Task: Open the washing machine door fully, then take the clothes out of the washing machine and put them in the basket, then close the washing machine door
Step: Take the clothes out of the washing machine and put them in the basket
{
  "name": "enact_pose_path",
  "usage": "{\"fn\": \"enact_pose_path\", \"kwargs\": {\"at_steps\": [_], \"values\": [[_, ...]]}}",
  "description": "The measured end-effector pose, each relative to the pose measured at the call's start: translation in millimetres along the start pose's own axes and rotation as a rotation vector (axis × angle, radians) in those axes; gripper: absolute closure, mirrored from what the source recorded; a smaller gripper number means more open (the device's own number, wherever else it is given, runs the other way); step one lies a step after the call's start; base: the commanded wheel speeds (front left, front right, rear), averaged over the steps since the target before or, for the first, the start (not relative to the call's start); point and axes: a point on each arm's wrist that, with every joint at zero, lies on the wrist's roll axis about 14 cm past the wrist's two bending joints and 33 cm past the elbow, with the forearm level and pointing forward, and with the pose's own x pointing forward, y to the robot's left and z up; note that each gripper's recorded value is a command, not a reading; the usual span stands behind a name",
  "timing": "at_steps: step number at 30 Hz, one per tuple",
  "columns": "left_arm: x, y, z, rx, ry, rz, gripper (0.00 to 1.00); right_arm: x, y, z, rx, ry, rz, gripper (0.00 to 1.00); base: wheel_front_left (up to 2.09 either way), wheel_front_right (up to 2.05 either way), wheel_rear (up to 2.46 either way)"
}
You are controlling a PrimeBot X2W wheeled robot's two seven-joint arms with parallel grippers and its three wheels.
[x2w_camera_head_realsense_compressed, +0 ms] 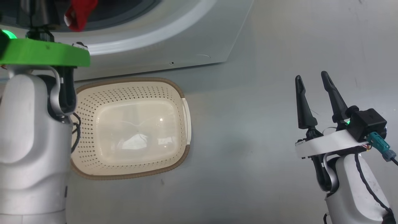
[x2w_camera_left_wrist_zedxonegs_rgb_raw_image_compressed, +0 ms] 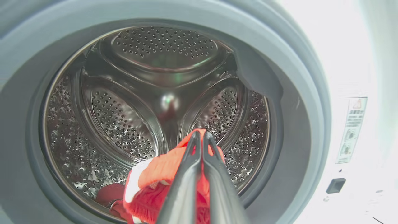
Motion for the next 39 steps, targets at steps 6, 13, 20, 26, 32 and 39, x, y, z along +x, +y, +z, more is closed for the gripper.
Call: {"fn": "enact_pose_path", "kwargs": {"at_steps": [6, 13, 20, 26, 32, 39], "values": [[-24.7, -2.9, 15.3, 0.018, -0.017, 0.024, 1.00, -8.7, 6.9, 4.3, 0.001, -0.004, 0.013, 0.00, 0.00, 0.00, 0.00], [-54.2, -6.3, 38.8, 0.048, -0.048, 0.048, 1.00, -19.6, 19.9, 16.1, 0.002, -0.028, 0.043, 0.00, 0.00, 0.00, 0.00], [-83.9, -12.5, 53.4, 0.068, -0.059, 0.066, 1.00, -32.2, 30.9, 27.8, 0.002, -0.053, 0.069, 0.00, 0.00, 0.00, 0.00], [-103.0, -21.5, 69.9, 0.067, -0.088, 0.065, 1.00, -44.9, 36.5, 31.5, 0.003, -0.059, 0.078, 0.00, 0.00, 0.00, 0.00], [-120.2, -30.4, 88.7, 0.071, -0.126, 0.060, 1.00, -57.6, 46.8, 31.1, 0.011, -0.055, 0.101, 0.00, 0.00, 0.00, 0.00], [-144.2, -29.9, 77.1, 0.064, -0.066, 0.087, 1.00, -64.3, 62.2, 32.0, 0.014, -0.056, 0.144, 0.00, 0.00, 0.00, 0.00]]}}
